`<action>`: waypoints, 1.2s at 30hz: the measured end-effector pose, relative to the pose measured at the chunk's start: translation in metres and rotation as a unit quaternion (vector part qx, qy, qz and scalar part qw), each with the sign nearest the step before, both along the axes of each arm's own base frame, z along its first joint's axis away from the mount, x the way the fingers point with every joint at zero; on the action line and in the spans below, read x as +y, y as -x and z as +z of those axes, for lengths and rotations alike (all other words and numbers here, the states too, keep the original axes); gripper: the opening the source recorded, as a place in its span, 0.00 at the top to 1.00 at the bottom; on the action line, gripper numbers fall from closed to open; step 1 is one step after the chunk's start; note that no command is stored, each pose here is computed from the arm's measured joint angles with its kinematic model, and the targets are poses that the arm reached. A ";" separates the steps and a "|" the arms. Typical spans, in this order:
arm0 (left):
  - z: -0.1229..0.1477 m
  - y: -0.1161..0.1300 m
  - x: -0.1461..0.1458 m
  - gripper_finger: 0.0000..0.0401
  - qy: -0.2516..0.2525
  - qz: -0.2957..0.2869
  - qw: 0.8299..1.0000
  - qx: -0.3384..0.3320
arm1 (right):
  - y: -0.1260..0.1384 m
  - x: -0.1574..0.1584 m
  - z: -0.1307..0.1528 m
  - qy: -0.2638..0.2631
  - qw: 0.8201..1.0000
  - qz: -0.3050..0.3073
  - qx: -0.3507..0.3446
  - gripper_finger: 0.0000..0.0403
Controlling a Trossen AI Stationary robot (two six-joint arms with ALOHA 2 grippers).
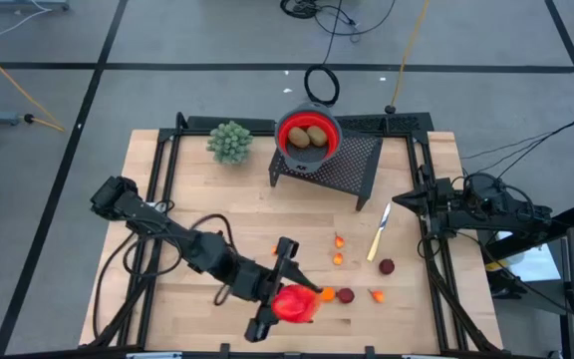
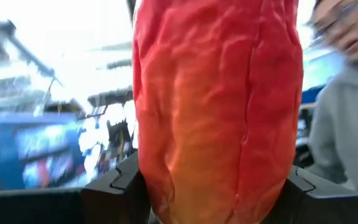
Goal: Pick & Place Fruit
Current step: Put the mango into the red strainer bowl
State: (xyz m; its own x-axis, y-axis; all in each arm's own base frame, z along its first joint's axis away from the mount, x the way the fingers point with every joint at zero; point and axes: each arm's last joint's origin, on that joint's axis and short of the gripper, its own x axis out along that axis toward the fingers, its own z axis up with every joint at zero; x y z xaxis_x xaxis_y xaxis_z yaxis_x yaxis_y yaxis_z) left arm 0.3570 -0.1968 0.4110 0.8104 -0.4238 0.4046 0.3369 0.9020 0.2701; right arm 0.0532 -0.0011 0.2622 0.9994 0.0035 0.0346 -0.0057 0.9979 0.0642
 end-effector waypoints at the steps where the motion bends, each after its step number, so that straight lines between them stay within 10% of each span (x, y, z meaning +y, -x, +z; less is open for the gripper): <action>1: 0.002 0.001 0.000 0.47 -0.006 -0.009 1.000 -0.017 | 0.000 0.000 0.000 0.000 1.000 0.000 0.000 1.00; 14: 0.008 0.004 0.001 0.48 -0.030 -0.037 0.996 -0.069 | 0.000 0.000 0.000 0.002 1.000 0.000 0.000 1.00; 21: 0.014 0.002 0.013 0.49 0.101 0.033 0.993 -0.045 | 0.000 0.000 0.000 0.002 1.000 0.000 0.000 1.00; 29: 0.012 -0.006 0.037 0.49 0.365 0.134 0.921 0.021 | 0.000 0.000 0.000 0.002 1.000 0.000 0.000 1.00; 36: 0.000 -0.016 0.054 0.45 0.427 0.232 0.872 0.059 | 0.000 0.000 0.000 0.002 1.000 0.000 0.000 1.00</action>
State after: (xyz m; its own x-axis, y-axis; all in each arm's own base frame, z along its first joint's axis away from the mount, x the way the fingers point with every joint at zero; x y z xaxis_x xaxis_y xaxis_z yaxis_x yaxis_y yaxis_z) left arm 0.3728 -0.1432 0.4106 0.8722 0.3749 0.3141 -0.1376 0.8044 -0.5779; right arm 0.0532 -0.0011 0.2622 0.9994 0.0035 0.0349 -0.0056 0.9981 0.0608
